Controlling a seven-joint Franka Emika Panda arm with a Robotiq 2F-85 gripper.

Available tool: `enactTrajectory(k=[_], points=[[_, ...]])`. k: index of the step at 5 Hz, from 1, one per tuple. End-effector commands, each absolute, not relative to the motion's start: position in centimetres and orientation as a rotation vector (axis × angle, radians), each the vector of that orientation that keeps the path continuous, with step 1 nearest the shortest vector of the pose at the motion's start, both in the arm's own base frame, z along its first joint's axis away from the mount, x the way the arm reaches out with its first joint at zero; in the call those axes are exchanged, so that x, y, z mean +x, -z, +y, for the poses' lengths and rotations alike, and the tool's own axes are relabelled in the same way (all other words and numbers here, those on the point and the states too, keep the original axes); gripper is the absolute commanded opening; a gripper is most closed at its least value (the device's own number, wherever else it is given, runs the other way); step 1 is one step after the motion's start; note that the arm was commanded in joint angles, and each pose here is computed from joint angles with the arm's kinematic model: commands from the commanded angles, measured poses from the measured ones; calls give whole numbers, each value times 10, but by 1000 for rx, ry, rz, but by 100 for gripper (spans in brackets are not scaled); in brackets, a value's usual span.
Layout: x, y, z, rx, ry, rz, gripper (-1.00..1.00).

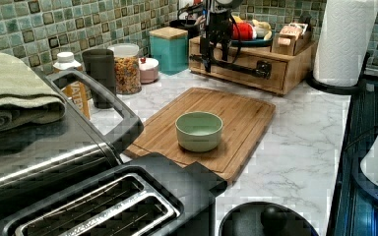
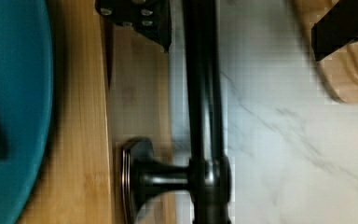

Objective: Open the drawer.

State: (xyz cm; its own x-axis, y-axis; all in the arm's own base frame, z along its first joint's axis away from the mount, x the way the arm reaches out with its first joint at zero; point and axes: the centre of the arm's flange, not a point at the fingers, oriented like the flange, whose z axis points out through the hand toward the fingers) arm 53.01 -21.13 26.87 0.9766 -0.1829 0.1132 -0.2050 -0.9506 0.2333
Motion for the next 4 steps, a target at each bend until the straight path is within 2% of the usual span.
enactTrajectory(k=[1, 2, 3, 4], points=[[526, -243, -228, 2892, -94, -399, 100], [532, -246, -219, 2898, -93, -394, 100], [536, -250, -212, 2929, -126, -315, 100], [552, -252, -186, 2963, -85, -250, 100]])
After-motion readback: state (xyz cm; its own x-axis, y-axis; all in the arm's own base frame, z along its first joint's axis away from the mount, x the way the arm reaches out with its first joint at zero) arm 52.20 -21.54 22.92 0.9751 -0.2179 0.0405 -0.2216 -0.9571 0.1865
